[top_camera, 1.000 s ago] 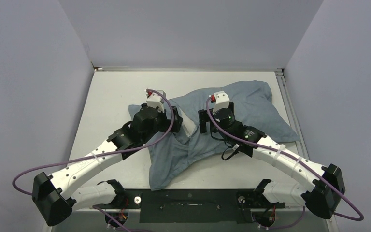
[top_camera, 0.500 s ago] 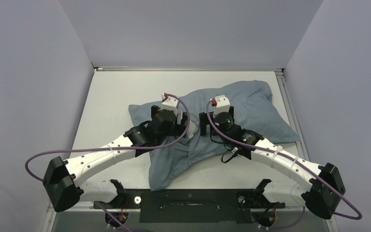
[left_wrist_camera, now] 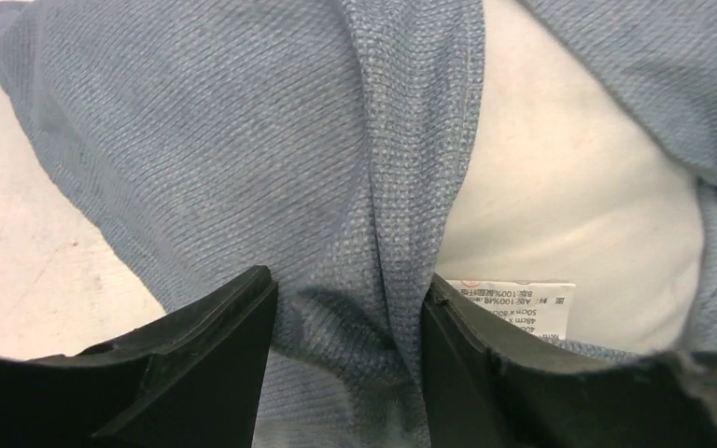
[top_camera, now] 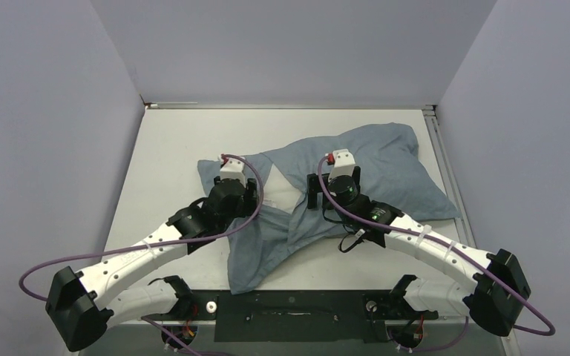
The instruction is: Remove the pillowcase from the pillow
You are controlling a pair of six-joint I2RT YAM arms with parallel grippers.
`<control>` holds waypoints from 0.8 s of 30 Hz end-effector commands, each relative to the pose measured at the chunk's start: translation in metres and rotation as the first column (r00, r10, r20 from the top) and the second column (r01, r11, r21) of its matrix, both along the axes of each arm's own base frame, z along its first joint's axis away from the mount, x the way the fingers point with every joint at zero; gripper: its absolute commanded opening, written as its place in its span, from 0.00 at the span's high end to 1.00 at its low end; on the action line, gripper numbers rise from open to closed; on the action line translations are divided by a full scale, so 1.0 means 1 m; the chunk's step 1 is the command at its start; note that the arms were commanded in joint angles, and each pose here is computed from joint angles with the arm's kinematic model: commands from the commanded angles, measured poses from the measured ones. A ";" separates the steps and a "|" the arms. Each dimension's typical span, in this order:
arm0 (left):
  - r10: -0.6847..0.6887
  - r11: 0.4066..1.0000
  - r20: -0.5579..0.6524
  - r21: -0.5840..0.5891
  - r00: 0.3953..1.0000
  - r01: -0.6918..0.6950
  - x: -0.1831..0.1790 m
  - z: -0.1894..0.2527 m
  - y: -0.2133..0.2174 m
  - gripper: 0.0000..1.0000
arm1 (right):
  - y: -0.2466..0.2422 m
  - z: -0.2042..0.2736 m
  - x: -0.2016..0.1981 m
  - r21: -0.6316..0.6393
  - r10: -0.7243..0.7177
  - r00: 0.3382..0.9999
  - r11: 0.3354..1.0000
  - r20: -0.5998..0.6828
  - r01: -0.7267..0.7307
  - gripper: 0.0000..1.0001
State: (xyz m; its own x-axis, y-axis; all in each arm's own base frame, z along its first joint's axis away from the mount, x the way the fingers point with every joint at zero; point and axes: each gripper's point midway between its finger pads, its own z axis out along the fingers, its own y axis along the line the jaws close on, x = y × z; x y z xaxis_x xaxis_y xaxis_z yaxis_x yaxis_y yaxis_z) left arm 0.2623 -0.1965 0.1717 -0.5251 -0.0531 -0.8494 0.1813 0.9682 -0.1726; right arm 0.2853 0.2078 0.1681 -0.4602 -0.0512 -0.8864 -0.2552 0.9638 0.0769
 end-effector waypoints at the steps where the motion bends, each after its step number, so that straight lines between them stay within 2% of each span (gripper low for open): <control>1: 0.035 0.999 -0.033 -0.034 0.999 -0.036 -0.006 -0.009 0.019 0.48 | -0.023 -0.018 0.000 -0.068 -0.093 0.995 0.994 -0.041 0.090 0.10; 9: 0.231 0.971 -0.135 -0.024 0.964 -0.236 -0.020 -0.047 0.065 1.00 | -0.046 -0.032 0.009 -0.050 -0.165 0.981 0.986 -0.099 0.160 0.10; 14: 0.249 0.959 -0.210 -0.085 0.945 -0.271 -0.032 -0.067 0.063 1.00 | -0.045 -0.032 0.010 -0.028 -0.142 0.984 0.990 -0.105 0.140 0.10; 24: 0.084 0.969 -0.187 -0.214 0.979 -0.124 -0.036 -0.072 0.033 1.00 | -0.015 0.013 -0.002 0.018 0.002 0.999 1.000 -0.040 -0.002 0.10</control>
